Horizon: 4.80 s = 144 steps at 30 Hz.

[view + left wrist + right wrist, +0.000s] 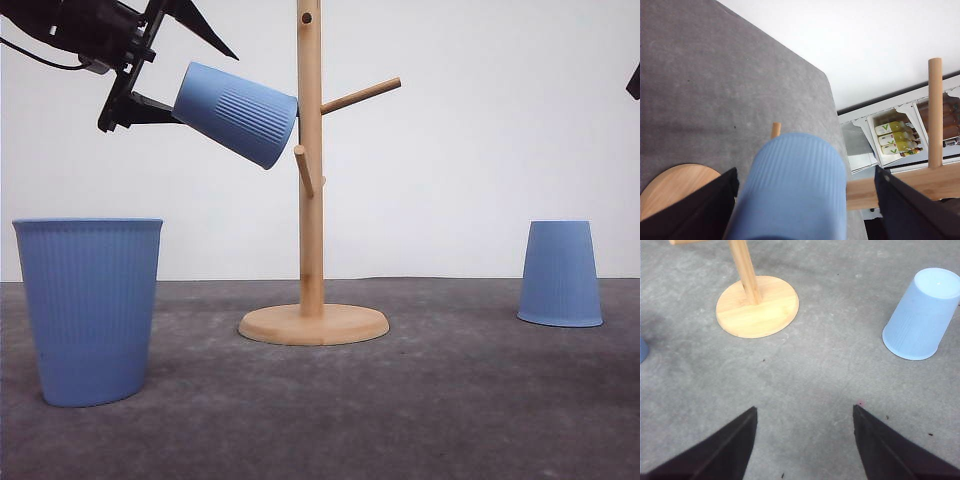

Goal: Place three cups

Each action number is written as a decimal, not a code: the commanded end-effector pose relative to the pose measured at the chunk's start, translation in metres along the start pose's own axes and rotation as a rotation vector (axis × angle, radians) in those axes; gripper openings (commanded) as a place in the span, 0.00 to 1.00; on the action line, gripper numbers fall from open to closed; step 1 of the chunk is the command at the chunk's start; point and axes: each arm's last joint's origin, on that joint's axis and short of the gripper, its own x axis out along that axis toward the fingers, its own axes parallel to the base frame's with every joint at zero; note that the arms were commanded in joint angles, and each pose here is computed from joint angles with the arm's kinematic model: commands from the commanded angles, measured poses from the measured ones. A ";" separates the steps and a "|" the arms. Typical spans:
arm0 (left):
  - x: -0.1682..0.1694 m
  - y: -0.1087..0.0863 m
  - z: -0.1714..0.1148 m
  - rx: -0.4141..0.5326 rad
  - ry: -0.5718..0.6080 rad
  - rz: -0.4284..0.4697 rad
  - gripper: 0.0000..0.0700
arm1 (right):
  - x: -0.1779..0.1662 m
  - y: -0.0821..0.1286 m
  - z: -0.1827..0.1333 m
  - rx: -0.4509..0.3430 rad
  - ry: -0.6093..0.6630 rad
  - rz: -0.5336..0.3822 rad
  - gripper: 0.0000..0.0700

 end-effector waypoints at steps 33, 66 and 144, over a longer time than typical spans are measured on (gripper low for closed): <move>-0.096 -0.031 -0.005 0.425 -0.081 0.394 0.50 | -0.003 0.001 0.006 0.001 -0.026 -0.004 0.55; -0.136 -0.001 -0.137 0.524 -0.057 0.614 0.50 | 0.032 -0.032 0.061 0.300 0.270 -0.181 0.60; -0.136 -0.002 -0.135 0.490 -0.094 0.608 0.50 | 0.059 -0.080 0.096 0.532 -0.201 0.332 0.49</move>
